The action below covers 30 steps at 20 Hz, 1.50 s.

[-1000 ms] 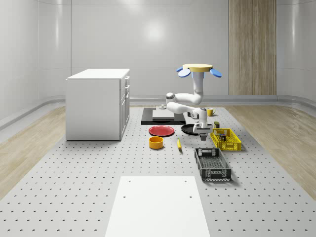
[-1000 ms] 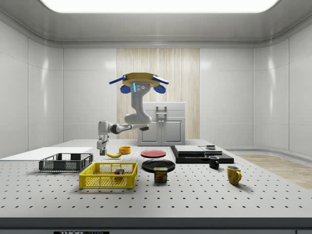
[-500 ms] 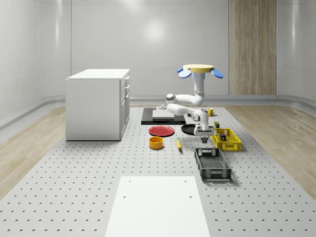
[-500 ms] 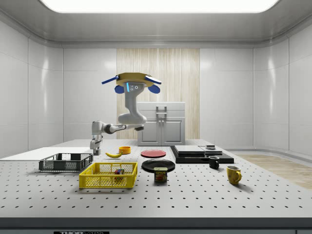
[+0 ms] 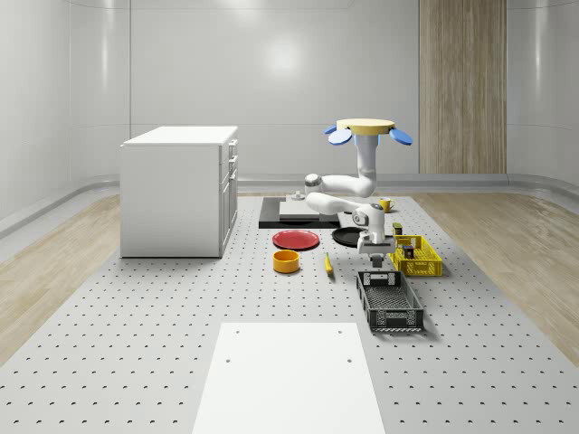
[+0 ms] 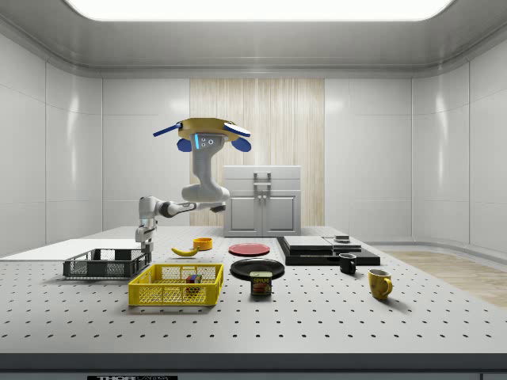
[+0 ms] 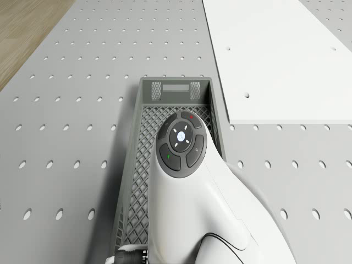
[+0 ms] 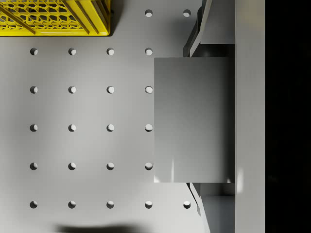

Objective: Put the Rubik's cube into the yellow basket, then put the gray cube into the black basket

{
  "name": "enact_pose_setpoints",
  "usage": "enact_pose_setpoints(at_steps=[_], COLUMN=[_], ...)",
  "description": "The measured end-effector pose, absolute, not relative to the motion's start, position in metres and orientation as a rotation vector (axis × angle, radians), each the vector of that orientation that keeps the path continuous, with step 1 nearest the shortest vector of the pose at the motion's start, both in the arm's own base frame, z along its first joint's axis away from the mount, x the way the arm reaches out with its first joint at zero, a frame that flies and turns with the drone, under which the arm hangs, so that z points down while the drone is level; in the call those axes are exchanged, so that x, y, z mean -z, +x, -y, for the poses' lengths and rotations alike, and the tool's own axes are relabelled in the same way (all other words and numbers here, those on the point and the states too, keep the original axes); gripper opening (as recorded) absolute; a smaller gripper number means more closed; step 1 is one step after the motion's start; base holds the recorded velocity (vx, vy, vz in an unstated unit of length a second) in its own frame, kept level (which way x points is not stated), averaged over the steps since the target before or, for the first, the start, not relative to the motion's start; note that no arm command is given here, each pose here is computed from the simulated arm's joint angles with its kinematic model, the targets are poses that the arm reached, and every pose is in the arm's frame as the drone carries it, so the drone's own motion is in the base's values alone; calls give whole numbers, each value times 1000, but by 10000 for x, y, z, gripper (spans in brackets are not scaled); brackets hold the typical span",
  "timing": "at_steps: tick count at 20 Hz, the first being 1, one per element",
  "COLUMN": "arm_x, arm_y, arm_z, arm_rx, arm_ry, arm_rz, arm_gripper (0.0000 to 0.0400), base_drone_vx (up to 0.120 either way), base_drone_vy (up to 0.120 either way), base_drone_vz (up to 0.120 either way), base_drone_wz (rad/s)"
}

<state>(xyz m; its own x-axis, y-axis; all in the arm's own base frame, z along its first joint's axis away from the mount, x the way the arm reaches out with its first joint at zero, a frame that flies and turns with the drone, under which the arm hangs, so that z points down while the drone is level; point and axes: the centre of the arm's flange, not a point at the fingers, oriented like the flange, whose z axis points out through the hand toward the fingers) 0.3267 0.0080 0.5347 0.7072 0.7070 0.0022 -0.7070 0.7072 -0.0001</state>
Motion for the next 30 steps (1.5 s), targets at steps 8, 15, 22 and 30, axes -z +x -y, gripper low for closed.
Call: enact_pose_setpoints(at_steps=[8,15,22,30], arm_x=[-5347,-5347,-5347,-5516], arm_y=[3267,3268,3268,3267], arm_z=[-80,-80,-80,-80], arm_rx=[-785,-785,-785,-785], arm_ry=[1,1,1,1], arm_rz=[2,2,2,2], arm_gripper=[251,251,251,251], base_drone_vx=[120,120,103,0], base_drone_vy=[0,0,0,0], base_drone_vz=[0,0,0,-50], base_drone_wz=[0,0,0,0])
